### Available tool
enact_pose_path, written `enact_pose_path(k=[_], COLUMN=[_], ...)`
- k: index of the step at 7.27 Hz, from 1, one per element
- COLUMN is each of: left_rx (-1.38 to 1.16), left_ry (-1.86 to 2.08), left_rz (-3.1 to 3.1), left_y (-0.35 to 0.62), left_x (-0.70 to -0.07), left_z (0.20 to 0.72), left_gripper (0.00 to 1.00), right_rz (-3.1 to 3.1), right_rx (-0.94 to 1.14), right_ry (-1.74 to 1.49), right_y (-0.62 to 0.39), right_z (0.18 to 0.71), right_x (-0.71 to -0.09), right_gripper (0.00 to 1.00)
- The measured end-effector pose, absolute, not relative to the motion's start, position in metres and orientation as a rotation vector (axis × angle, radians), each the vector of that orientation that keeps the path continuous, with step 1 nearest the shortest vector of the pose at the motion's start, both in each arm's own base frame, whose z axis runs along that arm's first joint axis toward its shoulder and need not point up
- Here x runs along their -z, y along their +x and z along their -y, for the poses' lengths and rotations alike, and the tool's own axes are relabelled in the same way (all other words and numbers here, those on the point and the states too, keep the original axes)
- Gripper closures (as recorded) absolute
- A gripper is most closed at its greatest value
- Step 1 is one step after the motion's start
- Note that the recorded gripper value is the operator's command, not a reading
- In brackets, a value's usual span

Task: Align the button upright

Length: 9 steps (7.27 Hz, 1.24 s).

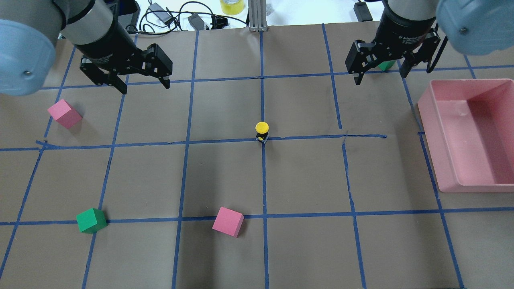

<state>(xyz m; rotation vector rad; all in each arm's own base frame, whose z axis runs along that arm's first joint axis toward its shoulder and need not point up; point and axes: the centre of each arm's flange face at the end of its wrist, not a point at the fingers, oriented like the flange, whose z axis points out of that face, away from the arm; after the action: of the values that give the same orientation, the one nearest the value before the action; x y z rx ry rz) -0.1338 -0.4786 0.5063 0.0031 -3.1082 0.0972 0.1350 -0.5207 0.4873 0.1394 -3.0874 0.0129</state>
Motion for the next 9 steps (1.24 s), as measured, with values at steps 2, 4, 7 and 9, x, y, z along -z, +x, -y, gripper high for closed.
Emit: enact_pose_path(k=[2, 4, 7, 9], left_rx=[-0.065, -0.063, -0.027, -0.028], left_ry=[-0.127, -0.165, -0.169, -0.168], left_rz=[3.114, 3.114, 3.110, 3.111], left_y=[-0.134, -0.134, -0.133, -0.133], left_x=[-0.505, -0.502, -0.488, -0.486], left_z=[0.467, 0.466, 0.470, 0.471], left_gripper=[0.00, 0.00, 0.00, 0.00], right_rz=[3.087, 3.086, 3.096, 3.096], right_rx=[-0.011, -0.011, -0.012, -0.013], right_ry=[0.139, 0.139, 0.141, 0.142], right_y=[0.135, 0.135, 0.136, 0.135], right_z=[0.521, 0.522, 0.521, 0.520], right_x=[-0.487, -0.486, -0.487, -0.488], right_gripper=[0.00, 0.00, 0.00, 0.00])
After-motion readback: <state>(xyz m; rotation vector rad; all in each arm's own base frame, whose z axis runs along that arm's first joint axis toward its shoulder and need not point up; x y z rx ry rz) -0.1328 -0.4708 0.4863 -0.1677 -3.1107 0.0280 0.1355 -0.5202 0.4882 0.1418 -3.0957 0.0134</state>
